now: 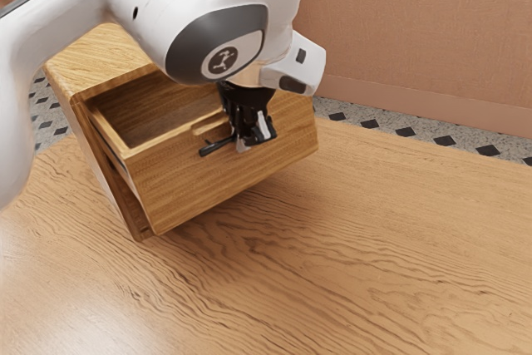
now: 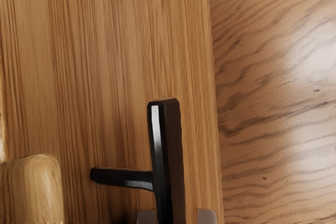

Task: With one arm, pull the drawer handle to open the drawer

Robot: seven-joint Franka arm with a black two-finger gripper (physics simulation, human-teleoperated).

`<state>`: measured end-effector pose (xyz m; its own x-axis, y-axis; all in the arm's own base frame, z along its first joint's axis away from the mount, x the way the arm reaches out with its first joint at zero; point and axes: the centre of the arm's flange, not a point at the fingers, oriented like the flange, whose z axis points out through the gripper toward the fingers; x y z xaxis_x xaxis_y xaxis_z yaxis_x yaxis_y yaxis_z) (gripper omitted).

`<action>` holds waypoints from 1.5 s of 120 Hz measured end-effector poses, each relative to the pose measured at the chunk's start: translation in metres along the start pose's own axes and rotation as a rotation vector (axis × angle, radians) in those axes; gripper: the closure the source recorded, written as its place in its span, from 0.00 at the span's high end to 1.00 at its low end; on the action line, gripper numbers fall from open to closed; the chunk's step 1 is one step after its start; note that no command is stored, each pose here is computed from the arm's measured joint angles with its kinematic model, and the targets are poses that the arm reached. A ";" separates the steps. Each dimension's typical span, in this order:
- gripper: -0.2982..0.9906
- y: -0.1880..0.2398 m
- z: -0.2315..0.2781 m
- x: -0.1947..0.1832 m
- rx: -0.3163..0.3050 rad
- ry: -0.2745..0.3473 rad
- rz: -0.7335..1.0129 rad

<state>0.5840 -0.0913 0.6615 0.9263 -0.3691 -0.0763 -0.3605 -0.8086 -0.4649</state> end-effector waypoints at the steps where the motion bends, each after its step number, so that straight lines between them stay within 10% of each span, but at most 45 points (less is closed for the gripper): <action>1: 0.16 0.000 0.000 0.000 0.000 0.000 0.000; 110: 0.31 0.005 -0.010 -0.008 -0.038 -0.007 -0.036; 157: 0.37 -0.027 -0.085 -0.047 -0.066 0.111 -0.111; 180: 0.58 -0.143 -0.055 -0.113 -0.283 0.097 -0.333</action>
<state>0.5253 0.0409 0.7851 0.9872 -0.0974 0.1259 -0.0725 -0.9793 -0.1892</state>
